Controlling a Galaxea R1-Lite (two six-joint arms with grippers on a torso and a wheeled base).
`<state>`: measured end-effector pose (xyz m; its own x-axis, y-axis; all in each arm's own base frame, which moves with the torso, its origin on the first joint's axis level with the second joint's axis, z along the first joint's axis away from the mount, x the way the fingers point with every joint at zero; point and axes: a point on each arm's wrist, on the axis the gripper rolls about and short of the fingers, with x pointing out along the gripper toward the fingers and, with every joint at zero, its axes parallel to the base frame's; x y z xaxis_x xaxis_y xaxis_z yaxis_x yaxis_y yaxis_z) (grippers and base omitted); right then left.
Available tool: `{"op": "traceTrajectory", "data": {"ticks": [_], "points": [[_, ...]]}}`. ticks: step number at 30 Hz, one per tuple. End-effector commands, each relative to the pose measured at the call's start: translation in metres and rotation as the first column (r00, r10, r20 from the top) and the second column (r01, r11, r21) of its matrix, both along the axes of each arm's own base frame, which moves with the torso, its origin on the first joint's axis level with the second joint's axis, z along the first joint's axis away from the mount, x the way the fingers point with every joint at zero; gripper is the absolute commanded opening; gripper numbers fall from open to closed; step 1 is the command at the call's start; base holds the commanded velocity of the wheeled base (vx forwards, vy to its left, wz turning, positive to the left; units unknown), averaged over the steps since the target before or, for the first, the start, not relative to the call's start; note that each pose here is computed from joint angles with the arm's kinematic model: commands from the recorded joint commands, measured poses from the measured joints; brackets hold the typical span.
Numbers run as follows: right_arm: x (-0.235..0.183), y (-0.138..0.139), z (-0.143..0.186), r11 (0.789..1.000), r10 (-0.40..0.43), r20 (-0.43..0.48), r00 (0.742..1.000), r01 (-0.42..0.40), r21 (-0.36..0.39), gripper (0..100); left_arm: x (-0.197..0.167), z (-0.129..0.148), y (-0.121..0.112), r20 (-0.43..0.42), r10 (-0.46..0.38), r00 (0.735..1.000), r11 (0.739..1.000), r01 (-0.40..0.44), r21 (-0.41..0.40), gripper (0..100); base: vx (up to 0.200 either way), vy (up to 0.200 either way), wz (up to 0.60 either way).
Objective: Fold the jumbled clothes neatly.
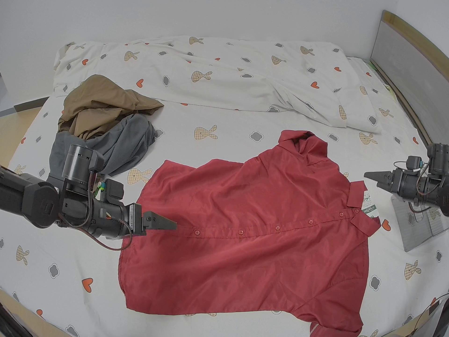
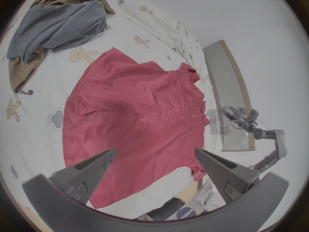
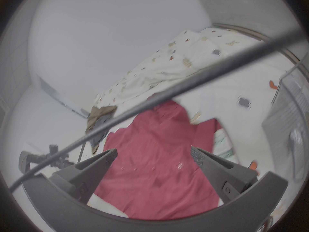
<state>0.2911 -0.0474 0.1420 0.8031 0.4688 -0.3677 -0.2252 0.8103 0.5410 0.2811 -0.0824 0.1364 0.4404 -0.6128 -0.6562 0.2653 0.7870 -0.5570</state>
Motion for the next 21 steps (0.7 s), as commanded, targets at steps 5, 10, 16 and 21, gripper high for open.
{"op": "traceTrajectory", "data": {"ticks": [5,10,16,21], "points": [[-0.106,0.099,-0.013,0.961,0.197,-0.152,0.969,-0.221,-0.168,100,-0.047,-0.011,-0.065,0.135,-0.031,0.990,0.916,-0.026,0.400,100,0.000,0.000,0.00],[-0.114,0.136,-0.034,0.819,-0.071,-0.132,0.989,-0.018,-0.573,100,-0.055,-0.018,-0.072,0.143,-0.063,0.988,0.881,-0.012,0.473,100,0.000,0.000,0.00],[-0.152,0.160,-0.056,0.729,0.075,-0.187,0.979,-0.182,-0.660,100,-0.078,-0.049,-0.069,0.041,-0.167,0.985,0.820,0.115,0.561,100,0.000,0.000,0.00],[-0.180,0.167,-0.078,0.633,0.177,-0.269,0.947,-0.319,-0.706,100,-0.098,-0.057,-0.061,0.041,-0.244,0.969,0.787,0.173,0.592,100,0.000,0.000,0.00]]}}
